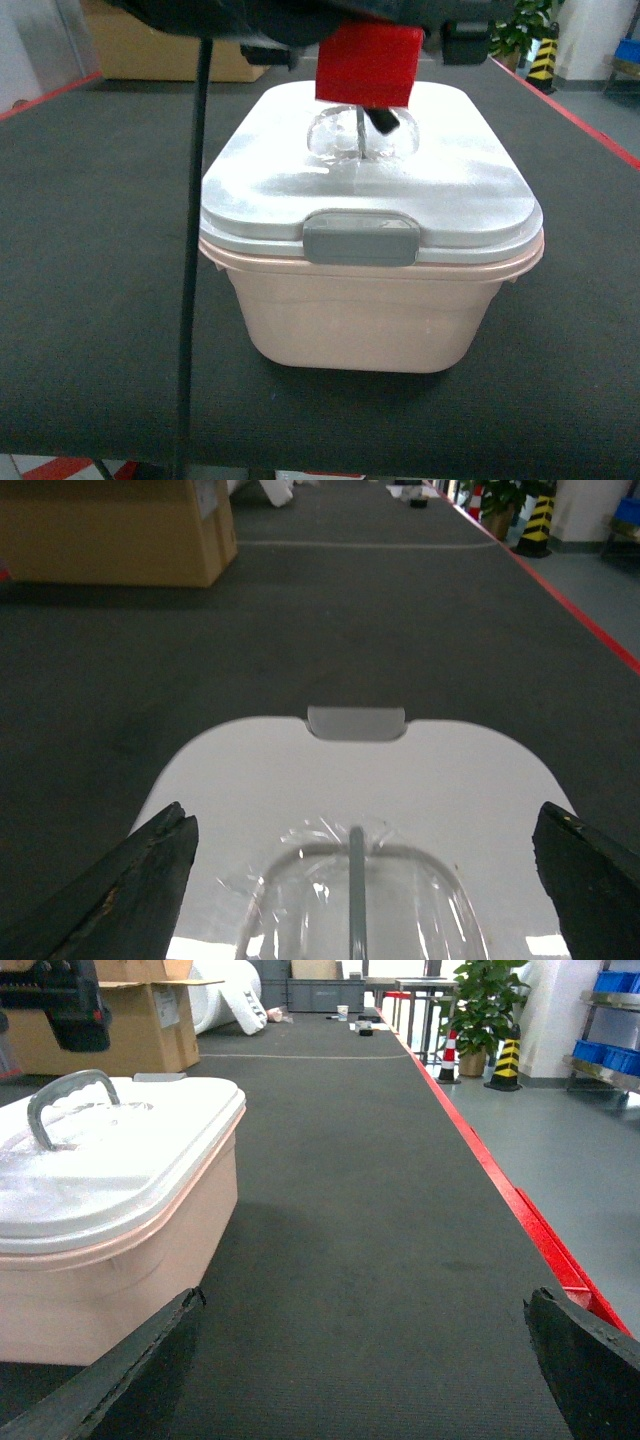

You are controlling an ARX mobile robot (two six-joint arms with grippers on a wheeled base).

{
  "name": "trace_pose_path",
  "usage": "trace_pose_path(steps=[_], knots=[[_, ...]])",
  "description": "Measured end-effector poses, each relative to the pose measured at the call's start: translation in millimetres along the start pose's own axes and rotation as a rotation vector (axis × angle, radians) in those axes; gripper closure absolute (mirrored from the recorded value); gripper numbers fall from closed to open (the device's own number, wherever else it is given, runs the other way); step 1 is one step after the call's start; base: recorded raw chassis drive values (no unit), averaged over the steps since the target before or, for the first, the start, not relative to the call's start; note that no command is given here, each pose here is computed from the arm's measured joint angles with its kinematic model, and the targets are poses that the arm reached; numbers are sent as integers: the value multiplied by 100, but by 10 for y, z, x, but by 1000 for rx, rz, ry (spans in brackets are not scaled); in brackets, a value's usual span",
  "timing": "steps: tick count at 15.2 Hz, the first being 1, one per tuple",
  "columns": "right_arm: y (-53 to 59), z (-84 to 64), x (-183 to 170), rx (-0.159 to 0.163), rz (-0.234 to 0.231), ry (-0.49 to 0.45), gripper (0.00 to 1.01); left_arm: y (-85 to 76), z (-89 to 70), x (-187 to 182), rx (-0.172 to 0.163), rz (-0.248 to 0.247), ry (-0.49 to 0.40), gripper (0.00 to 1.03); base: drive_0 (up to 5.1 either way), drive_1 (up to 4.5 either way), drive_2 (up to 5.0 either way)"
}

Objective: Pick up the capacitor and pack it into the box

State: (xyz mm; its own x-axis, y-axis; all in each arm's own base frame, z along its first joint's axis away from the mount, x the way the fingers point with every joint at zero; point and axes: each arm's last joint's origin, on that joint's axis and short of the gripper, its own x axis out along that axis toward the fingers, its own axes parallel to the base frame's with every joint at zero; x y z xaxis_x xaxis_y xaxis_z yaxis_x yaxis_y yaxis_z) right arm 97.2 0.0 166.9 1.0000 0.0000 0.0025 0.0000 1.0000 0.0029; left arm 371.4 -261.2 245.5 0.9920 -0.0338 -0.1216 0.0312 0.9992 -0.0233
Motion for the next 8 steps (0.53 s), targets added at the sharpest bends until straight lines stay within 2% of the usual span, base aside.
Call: trace_pose_path(steps=[4, 6, 7, 8], knots=[[0, 0, 0, 0, 0, 0, 3, 172, 356, -114, -33, 18, -141, 5, 0, 0, 0], [0, 0, 0, 0, 0, 0, 3, 361, 566, -255, -51, 46, -206, 5, 0, 0, 0], [0, 0, 0, 0, 0, 0, 3, 577, 635, -349, -59, 78, -232, 5, 0, 0, 0], [0, 0, 0, 0, 0, 0, 3, 636, 645, -342, -53, 97, -233, 5, 0, 0, 0]])
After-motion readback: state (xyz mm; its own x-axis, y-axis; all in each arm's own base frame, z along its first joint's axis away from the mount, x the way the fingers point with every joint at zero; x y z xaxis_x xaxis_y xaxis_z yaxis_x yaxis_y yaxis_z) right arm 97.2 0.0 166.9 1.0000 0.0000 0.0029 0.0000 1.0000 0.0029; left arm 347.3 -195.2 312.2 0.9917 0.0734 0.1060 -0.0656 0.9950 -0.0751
